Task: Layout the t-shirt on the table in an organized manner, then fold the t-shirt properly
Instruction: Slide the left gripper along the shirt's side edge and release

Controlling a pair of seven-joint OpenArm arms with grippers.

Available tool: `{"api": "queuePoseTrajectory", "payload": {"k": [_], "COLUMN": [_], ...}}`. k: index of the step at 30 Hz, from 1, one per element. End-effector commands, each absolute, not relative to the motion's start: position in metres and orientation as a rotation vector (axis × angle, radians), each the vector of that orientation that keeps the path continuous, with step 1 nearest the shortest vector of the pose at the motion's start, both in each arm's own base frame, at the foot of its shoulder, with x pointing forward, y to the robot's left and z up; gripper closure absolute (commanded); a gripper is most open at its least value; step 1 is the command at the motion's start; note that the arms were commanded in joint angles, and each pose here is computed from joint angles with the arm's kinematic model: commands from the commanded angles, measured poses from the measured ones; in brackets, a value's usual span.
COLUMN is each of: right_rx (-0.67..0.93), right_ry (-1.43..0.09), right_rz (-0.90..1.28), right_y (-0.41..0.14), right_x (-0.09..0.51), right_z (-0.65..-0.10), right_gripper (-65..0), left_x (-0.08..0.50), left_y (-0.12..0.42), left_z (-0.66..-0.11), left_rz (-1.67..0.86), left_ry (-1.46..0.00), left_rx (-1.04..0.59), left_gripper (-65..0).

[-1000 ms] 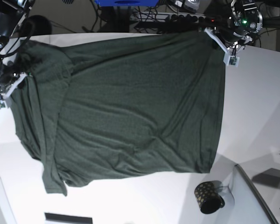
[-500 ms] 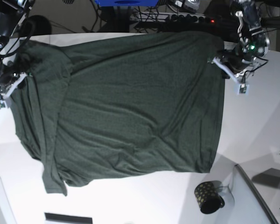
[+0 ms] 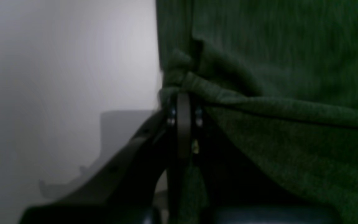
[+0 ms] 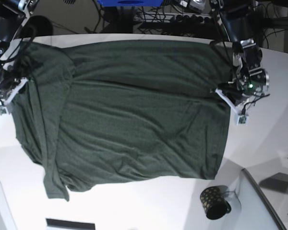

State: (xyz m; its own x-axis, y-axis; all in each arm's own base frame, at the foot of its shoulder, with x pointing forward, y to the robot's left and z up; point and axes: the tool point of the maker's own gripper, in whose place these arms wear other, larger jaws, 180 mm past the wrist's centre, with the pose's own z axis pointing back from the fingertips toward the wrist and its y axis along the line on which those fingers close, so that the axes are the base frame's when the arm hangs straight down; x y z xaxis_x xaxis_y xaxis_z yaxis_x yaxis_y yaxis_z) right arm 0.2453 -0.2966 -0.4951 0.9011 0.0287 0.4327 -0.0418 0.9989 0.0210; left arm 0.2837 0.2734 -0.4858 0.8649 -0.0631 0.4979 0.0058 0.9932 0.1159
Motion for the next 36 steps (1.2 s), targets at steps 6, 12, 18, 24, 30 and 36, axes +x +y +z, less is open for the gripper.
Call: {"api": "queuePoseTrajectory", "payload": {"k": [6,12,18,24,30,36], "right_rx": [0.030,0.024,0.016,-0.054,-0.130,-0.168], "right_ry": [-0.491,-0.476,-0.483,-0.563,-0.642,-0.632], "right_rz": [0.037,0.038,0.035,0.064,0.106,0.020], "right_y": [-0.294,-0.297,-0.300,-0.306,-0.303,-0.320], "right_x": [0.267,0.260,0.260,0.265,0.264,0.233], "right_z": [-0.484,-0.487,-0.484,-0.455,-0.423,-0.422], "right_gripper": [-0.2,-0.2,-0.2,-0.8,-9.5,-27.8], "left_x": [0.297,0.285,0.288,0.294,0.285,0.242], "left_y": [0.273,0.275,0.283,0.291,0.293,0.280], "left_z": [-0.483,-0.488,-0.464,-0.437,-0.436,-0.432], "left_rz": [-0.046,-0.046,-0.064,-0.074,-0.080,-0.036], "left_ry": [-0.514,-0.498,-0.559,-0.628,-0.620,-0.598], "left_rx": [0.116,0.120,0.170,0.221,0.234,0.144], "left_gripper": [0.0,0.0,0.0,0.0,0.0,0.0]}}
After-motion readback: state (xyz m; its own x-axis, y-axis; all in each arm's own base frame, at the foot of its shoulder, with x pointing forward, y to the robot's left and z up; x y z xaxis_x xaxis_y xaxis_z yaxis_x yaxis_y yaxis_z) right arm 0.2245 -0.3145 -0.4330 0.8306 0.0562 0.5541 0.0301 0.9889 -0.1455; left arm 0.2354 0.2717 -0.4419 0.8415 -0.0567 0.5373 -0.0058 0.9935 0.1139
